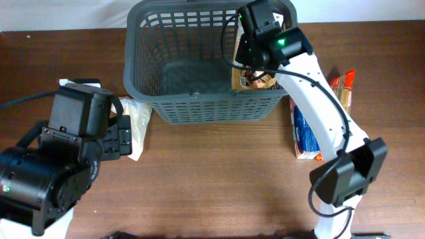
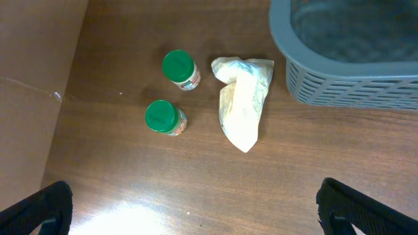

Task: Pack container
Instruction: 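Grasp the paper snack bag with the right gripper and drop it in the basket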

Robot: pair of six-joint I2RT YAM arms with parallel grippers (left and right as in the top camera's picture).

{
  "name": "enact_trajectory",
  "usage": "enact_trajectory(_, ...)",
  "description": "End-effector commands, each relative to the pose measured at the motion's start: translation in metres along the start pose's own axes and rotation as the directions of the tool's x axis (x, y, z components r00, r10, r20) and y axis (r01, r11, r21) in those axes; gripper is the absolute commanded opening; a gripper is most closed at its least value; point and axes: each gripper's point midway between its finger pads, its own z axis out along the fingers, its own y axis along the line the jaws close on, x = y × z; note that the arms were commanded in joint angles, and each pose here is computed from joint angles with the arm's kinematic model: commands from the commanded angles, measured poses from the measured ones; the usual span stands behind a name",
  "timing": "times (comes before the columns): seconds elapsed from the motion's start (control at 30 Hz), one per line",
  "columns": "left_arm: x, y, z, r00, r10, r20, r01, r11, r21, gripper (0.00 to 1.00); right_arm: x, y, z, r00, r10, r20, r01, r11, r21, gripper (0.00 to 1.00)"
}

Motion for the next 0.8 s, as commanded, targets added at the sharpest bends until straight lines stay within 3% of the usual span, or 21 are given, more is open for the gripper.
enact_trajectory(0.0, 0.000, 0.001, 0.002, 1.000, -0.005, -0.005, 0.005, 1.000, -0.005, 0.99, -0.004, -0.007, 0.009, 1.000, 0.015, 0.019, -0.017, 0.998, 0.064, 0.04)
enact_trajectory(0.17, 0.000, 0.001, 0.002, 1.000, -0.005, -0.005, 0.005, 1.000, -0.005, 0.99, 0.015, -0.006, 0.035, 0.998, -0.012, -0.058, 0.017, 0.997, 0.077, 0.07)
enact_trajectory(0.2, 0.000, 0.001, 0.002, 1.000, -0.005, -0.005, 0.005, 1.000, -0.005, 0.99, 0.016, -0.005, 0.036, 0.998, -0.026, -0.063, 0.030, 0.997, 0.069, 0.18)
enact_trajectory(0.23, 0.000, 0.001, 0.002, 1.000, -0.005, -0.005, 0.005, 1.000, -0.005, 0.99, 0.015, -0.004, 0.035, 0.996, -0.063, -0.062, 0.066, 0.996, 0.061, 0.40)
enact_trajectory(0.33, 0.000, 0.001, 0.002, 1.000, -0.005, -0.005, 0.005, 1.000, -0.005, 0.99, 0.004, -0.002, 0.021, 0.991, -0.129, -0.031, 0.130, 0.991, 0.040, 0.76)
enact_trajectory(0.4, 0.000, 0.001, 0.002, 1.000, -0.005, -0.005, 0.005, 1.000, -0.005, 0.99, -0.010, 0.002, 0.001, 0.987, -0.162, 0.013, 0.162, 0.987, 0.018, 0.88)
enact_trajectory(0.6, 0.000, 0.001, 0.002, 1.000, -0.005, -0.005, 0.005, 1.000, -0.005, 0.99, -0.082, -0.008, -0.117, 0.945, -0.168, 0.279, 0.180, 0.984, -0.018, 1.00)
enact_trajectory(0.77, 0.000, 0.001, 0.002, 1.000, -0.005, -0.005, 0.005, 1.000, -0.005, 0.99, -0.133, -0.091, -0.215, 0.882, -0.032, 0.470, 0.004, 0.998, 0.062, 0.99)
